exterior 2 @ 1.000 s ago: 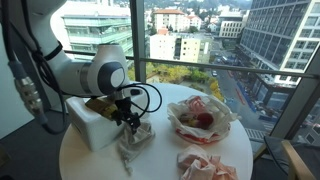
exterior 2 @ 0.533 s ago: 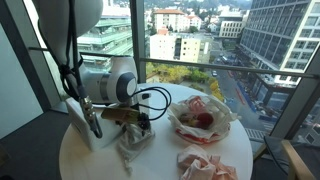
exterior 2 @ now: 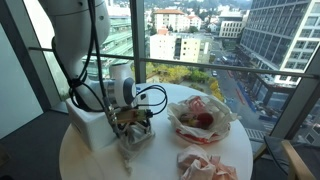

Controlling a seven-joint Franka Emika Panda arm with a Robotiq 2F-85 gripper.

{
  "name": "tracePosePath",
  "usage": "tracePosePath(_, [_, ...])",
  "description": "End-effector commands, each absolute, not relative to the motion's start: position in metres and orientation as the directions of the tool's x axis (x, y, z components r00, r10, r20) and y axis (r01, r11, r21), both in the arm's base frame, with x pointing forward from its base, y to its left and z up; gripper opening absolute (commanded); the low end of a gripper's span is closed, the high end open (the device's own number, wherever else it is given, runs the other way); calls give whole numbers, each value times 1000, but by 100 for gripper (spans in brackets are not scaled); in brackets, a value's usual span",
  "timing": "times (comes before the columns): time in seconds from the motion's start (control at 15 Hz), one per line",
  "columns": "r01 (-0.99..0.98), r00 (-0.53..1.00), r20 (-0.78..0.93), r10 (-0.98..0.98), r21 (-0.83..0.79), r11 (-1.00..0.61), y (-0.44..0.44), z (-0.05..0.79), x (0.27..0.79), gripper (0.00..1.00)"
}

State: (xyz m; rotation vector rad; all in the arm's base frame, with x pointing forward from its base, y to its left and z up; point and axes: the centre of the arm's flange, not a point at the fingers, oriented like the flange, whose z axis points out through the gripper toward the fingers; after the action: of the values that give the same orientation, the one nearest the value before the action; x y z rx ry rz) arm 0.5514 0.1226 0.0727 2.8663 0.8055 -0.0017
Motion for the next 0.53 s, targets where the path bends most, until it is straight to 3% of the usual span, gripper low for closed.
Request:
tracePosePath(0.0, [588, 805, -40, 592, 191, -786, 132, 63, 568, 93])
tracePosePath(0.07, [605, 792, -46, 609, 197, -771, 132, 60, 569, 74])
tracePosePath(0.47, [659, 745, -78, 662, 237, -714, 131, 56, 568, 27])
